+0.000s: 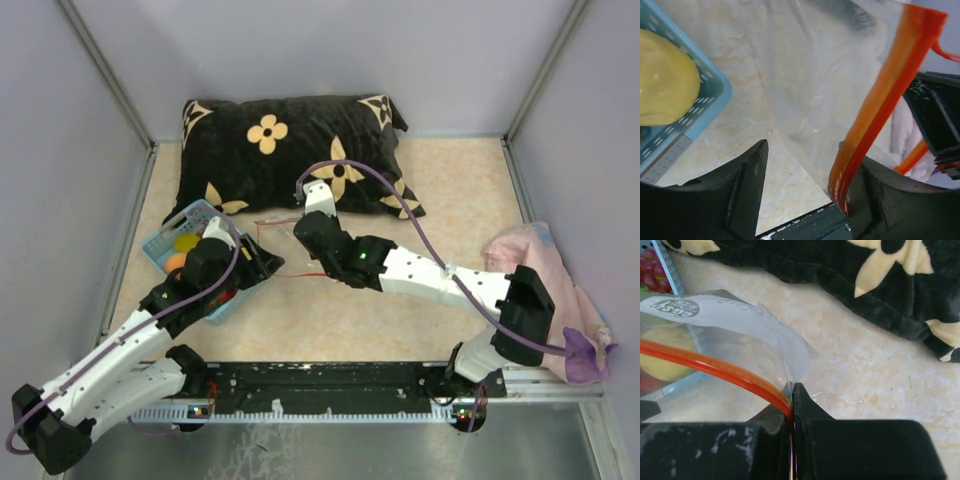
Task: Place the food in the zip-top bag and seal the zipper
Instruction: Open the zipper of the food storage bag.
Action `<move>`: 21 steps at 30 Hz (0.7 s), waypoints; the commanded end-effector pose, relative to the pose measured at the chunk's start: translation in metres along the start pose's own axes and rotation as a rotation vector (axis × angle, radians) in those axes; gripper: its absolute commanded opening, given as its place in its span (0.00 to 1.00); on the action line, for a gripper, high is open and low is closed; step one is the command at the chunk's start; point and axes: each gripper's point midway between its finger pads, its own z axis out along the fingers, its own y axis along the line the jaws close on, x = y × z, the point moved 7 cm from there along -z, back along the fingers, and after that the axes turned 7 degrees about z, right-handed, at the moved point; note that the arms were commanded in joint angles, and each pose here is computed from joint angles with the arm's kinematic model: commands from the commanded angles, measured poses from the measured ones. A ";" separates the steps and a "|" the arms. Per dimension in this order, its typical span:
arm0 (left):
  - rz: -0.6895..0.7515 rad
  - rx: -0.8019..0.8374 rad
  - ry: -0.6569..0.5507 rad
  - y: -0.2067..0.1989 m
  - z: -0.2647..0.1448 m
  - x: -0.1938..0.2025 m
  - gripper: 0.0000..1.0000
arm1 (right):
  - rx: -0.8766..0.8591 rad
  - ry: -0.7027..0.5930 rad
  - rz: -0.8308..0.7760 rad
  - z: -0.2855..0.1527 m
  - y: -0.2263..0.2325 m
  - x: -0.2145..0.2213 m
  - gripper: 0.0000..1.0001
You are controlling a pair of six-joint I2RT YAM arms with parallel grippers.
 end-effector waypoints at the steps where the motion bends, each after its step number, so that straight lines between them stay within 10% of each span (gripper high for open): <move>1: -0.040 0.093 -0.027 -0.024 0.005 -0.015 0.62 | -0.064 -0.064 0.081 0.000 0.021 -0.021 0.00; 10: 0.062 0.058 -0.018 -0.019 0.003 -0.017 0.02 | -0.074 -0.071 -0.060 0.002 0.018 -0.027 0.32; 21: 0.205 0.081 0.003 -0.028 -0.008 -0.028 0.00 | -0.310 -0.031 -0.298 0.014 0.043 -0.035 0.58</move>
